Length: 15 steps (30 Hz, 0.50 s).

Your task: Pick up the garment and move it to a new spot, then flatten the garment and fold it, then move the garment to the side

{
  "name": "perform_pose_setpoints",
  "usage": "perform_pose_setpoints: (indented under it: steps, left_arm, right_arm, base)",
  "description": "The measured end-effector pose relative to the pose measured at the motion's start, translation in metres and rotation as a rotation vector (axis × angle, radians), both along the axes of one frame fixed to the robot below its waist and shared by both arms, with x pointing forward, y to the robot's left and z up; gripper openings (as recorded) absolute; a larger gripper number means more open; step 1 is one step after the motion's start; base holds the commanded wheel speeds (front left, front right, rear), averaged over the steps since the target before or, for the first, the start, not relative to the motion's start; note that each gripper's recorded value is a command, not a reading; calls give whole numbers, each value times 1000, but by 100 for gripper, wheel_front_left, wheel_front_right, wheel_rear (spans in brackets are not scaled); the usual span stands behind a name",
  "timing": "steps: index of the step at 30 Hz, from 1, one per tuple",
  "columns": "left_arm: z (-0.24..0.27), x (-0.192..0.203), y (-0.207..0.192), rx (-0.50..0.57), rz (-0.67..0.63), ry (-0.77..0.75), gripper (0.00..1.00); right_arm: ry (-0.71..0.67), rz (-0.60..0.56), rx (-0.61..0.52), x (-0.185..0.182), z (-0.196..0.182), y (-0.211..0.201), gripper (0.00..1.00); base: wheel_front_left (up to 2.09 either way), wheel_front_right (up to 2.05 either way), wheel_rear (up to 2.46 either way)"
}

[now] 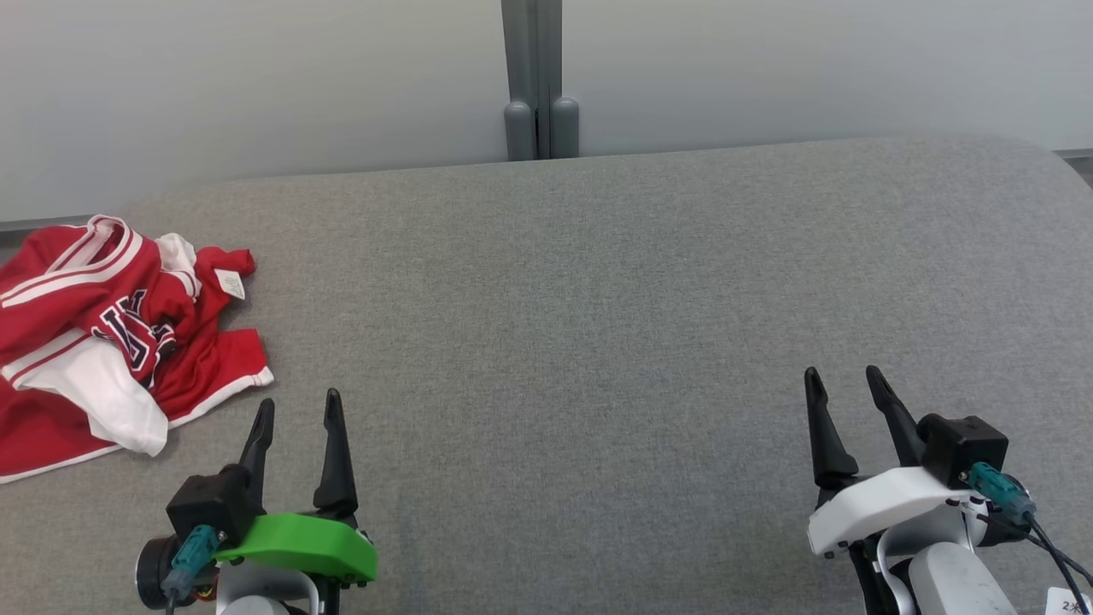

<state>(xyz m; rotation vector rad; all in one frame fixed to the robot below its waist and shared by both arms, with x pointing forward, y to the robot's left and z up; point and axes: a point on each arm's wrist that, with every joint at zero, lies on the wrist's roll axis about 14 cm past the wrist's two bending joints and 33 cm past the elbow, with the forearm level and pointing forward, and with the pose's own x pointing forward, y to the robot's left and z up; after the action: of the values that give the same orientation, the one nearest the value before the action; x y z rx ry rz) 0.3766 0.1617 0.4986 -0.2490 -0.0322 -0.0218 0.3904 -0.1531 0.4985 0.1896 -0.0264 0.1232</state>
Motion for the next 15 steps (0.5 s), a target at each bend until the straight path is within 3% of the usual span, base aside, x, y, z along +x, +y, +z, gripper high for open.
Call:
perform_pose_setpoints:
  steps: [15]
  left_arm:
    - [-2, 0, -1, 57, 0, -7, 100]
  right_arm:
    - [-18, 26, -92, 1, -1, 6, 100]
  base:
    - [0, 0, 0]
